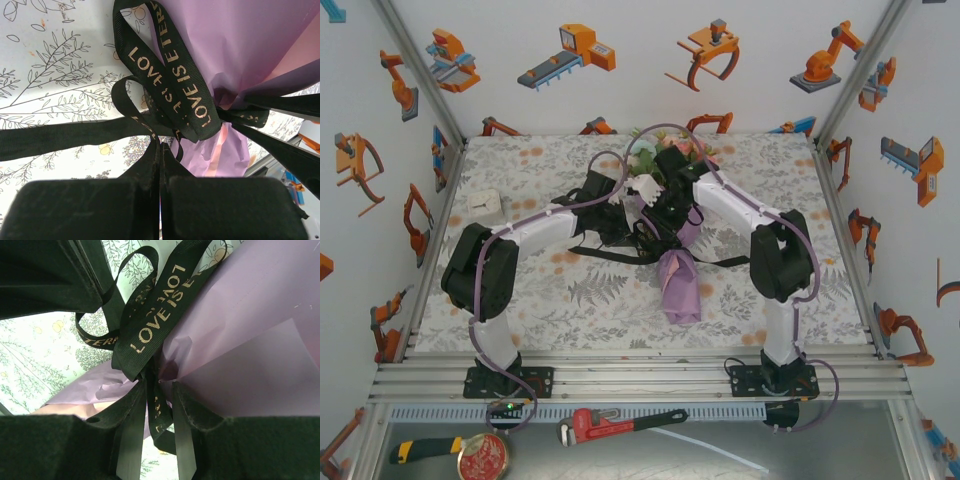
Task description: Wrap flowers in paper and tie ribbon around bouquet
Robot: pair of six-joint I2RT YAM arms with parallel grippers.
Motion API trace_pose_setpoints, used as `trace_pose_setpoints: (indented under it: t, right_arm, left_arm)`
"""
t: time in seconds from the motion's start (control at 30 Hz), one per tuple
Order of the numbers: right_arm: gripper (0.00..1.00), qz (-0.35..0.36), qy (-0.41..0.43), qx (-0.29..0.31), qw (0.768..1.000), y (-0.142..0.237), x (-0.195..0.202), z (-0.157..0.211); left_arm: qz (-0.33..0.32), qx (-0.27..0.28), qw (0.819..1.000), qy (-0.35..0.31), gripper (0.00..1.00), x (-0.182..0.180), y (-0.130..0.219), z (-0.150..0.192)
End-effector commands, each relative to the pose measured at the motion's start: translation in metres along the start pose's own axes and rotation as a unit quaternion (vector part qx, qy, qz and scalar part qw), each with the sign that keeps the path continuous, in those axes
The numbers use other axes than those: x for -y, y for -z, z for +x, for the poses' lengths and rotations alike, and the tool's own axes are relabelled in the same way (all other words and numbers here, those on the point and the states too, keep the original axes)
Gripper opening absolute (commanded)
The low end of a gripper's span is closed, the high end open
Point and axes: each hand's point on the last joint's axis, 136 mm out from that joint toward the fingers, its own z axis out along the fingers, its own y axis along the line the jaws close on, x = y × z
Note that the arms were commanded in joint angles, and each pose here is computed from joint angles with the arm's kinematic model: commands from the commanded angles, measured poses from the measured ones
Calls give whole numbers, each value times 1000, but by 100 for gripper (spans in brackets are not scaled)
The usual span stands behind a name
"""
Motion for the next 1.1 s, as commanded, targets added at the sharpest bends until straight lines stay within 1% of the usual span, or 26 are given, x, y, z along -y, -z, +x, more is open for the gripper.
trace_pose_setpoints:
  t: [0.0, 0.13, 0.2, 0.27, 0.37, 0.53, 0.63, 0.7, 0.83, 0.9, 1.03, 1.07]
  right_arm:
    - [28, -12, -13, -20, 1000, -10, -2, 12]
    - [18, 0, -11, -29, 1000, -11, 2, 17]
    - [16, 9, -6, -37, 999, -11, 4, 20]
    - [16, 13, -1, -43, 999, -11, 6, 23]
    - [21, 14, 0, -48, 999, -12, 6, 26]
    - [26, 5, -1, -49, 999, -15, 3, 27]
    - [25, -3, -3, -53, 999, -20, 2, 29]
    - [20, -10, -5, -53, 999, -22, 0, 28]
    - [0, -23, -8, -35, 999, -13, -4, 16]
    - [0, -29, -16, -11, 999, 1, -8, 3]
    - [0, -61, -53, 63, 995, 32, -20, -25]
    - [0, -65, -61, 73, 993, 36, -21, -28]
  left_arm:
    - [12, 1, 1000, -2, 0, 8, 1, -5]
    - [15, 3, 1000, -3, 0, 8, 2, -5]
    - [16, 4, 1000, -3, 0, 8, 3, -5]
    - [15, 3, 1000, -2, 0, 7, 3, -4]
    - [14, 1, 1000, -1, 0, 6, 3, -4]
    - [15, 0, 1000, -2, 0, 6, 3, -3]
    - [15, 0, 1000, -2, 0, 6, 4, -3]
    - [15, 0, 1000, -2, 0, 5, 4, -3]
    - [13, 0, 1000, -1, 0, 3, 5, -2]
    - [13, -1, 1000, -2, 0, 3, 6, -1]
    - [14, 2, 1000, -2, 0, 3, 8, -2]
    - [13, 1, 1000, -2, 0, 2, 7, -2]
